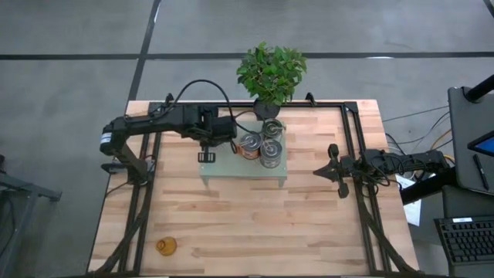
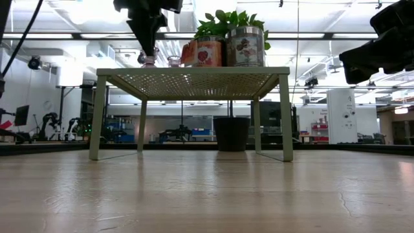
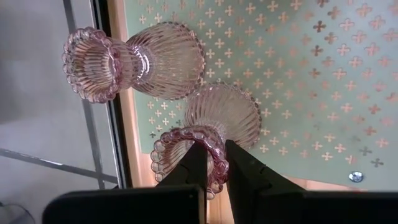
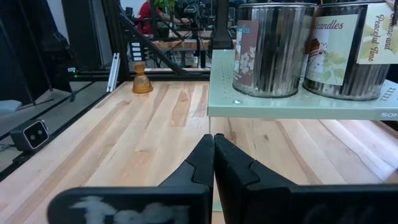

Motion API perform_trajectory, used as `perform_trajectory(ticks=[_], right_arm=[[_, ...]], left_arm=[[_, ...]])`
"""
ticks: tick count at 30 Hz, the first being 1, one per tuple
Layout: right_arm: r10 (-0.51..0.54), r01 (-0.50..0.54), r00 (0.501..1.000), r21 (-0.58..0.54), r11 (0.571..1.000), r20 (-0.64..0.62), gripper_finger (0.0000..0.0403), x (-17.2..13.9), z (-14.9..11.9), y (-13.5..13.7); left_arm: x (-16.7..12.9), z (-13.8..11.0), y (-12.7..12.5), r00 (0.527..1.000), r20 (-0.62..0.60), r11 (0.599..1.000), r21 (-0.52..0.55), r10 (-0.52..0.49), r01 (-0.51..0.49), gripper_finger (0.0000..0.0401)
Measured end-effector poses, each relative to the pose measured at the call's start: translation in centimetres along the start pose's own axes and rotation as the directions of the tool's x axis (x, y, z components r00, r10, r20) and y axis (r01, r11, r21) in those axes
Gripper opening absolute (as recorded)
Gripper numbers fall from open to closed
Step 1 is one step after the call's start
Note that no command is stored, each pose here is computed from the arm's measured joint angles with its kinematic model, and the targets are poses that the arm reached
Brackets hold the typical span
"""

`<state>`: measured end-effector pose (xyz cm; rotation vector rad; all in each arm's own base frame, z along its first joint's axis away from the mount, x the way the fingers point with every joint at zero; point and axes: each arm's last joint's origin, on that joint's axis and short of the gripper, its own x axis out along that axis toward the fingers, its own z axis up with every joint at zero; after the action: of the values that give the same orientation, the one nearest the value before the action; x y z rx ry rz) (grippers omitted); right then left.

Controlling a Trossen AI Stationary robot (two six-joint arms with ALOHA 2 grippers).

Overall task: Pick & Place candle stick holders
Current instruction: Put the pink glass candle holder on the shelf

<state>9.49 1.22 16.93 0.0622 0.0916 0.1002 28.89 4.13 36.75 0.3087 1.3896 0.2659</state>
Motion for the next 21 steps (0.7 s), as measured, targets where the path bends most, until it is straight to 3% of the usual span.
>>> perform_trajectory(ticks=[15,21], right_arm=[[0.000,0.000,1.000,0.000,1.000,0.000,0.0008,0.00,0.00,0.00],[0.000,0.000,1.000,0.000,1.000,0.000,0.0008,0.00,0.00,0.00]], left_arm=[[-0.09,0.30,-0.04,0.998,0.041,0.999,-0.028,-0.040,0.042,0.0026],[-0.04,0.27,-0.04,0.999,0.038,0.999,-0.028,-0.034,0.035,0.0046]])
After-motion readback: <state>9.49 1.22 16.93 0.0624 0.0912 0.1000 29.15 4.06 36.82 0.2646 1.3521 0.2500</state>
